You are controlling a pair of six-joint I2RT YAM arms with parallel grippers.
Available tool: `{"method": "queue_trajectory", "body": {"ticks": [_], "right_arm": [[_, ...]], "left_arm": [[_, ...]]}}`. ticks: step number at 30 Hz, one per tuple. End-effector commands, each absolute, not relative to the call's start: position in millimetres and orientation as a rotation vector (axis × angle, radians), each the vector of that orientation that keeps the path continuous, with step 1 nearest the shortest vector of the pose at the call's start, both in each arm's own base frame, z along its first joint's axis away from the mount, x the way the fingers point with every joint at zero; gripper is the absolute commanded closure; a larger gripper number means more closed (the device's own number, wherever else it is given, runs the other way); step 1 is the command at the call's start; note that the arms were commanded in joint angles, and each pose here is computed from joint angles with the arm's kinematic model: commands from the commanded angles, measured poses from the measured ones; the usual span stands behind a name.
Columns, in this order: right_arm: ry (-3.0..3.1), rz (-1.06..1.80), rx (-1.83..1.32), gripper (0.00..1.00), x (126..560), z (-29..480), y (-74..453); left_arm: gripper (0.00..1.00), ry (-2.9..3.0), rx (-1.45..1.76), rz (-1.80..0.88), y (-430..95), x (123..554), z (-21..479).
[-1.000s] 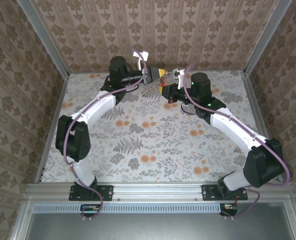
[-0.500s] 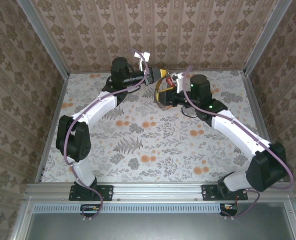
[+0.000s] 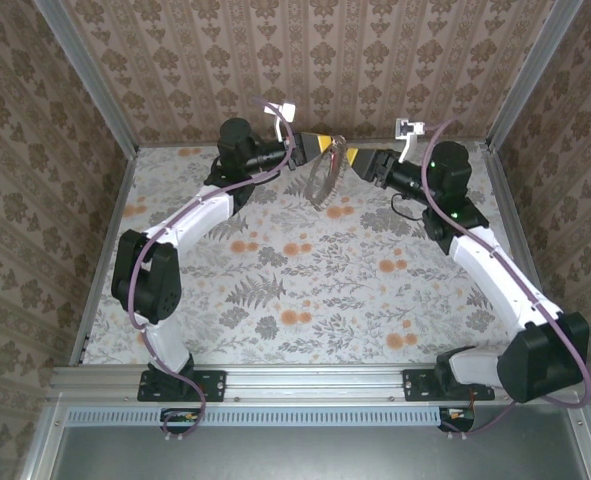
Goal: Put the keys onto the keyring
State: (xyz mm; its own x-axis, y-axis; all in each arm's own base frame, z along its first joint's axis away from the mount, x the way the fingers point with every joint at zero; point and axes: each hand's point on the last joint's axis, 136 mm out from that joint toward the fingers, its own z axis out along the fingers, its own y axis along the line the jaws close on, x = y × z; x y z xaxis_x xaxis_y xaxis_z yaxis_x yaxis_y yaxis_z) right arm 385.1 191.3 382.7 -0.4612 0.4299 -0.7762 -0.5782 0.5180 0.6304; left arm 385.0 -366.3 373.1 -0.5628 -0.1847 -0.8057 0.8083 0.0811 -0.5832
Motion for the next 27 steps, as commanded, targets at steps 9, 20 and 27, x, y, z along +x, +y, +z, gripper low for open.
{"method": "queue_trajectory", "body": {"ticks": [9, 20, 27], "right_arm": [[1.496, 1.459, -0.064, 0.84, 421.5, 416.7, 201.1], [1.512, 1.558, -0.129, 0.97, 416.3, 405.3, 223.7], [1.561, 1.560, -0.157, 0.99, 402.2, 390.0, 232.9]], "left_arm": [[1.00, 1.445, 0.602, -1.610, -360.4, 386.6, 395.9], [1.00, 1.447, 0.581, -1.604, -360.7, 390.2, 394.7], [1.00, 1.449, 0.565, -1.601, -360.6, 394.1, 394.8]]}}
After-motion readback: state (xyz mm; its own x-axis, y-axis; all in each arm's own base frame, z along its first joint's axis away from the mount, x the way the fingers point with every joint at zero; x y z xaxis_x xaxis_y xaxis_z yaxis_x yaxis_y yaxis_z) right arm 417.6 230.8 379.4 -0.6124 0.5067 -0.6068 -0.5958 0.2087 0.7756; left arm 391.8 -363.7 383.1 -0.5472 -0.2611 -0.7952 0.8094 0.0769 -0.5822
